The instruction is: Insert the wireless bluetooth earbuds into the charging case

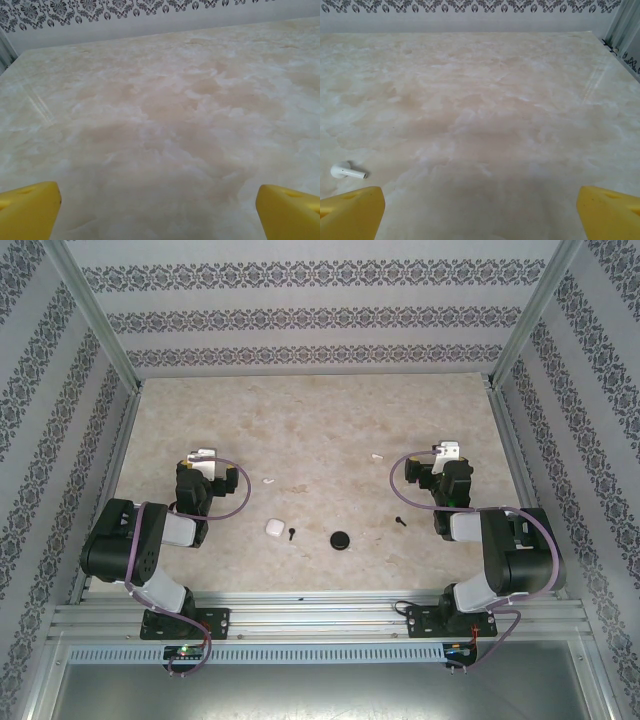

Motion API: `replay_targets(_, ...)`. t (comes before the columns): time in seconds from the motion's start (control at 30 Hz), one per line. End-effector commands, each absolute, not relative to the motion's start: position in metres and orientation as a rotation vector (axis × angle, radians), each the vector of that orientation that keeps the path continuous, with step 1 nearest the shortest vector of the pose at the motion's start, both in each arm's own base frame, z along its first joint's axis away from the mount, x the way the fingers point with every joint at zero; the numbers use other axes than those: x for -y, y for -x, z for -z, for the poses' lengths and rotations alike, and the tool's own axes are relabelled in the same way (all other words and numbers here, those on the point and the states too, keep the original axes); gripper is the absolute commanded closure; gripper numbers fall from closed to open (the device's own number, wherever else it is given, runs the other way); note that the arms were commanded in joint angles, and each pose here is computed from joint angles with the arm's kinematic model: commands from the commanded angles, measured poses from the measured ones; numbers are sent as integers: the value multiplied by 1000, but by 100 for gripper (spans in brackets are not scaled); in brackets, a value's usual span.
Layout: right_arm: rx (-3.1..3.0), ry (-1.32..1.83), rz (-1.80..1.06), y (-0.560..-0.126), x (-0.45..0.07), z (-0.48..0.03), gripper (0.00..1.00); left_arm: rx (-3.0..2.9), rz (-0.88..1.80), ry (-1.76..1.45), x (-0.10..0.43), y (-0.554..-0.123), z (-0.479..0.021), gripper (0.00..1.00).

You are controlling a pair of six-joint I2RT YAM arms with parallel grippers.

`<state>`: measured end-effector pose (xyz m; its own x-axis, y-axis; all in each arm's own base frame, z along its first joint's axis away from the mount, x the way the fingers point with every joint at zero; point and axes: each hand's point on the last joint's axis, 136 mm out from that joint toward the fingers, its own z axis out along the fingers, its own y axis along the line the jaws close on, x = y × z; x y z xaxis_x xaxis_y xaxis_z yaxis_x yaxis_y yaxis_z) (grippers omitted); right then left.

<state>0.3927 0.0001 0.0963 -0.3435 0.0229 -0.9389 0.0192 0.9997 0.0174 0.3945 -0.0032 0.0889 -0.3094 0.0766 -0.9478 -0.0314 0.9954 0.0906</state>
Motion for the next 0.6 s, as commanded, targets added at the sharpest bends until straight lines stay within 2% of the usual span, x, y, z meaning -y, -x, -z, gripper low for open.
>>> replay_targets(0.0, -1894, -26, -4, -397, -2, -104, 2, -1887, -102, -9, -2, -396, -91, 0)
replay_targets(0.57, -1896, -26, -4, -398, -2, -104, 2, -1885, -110, 2, -4, -395, -90, 0)
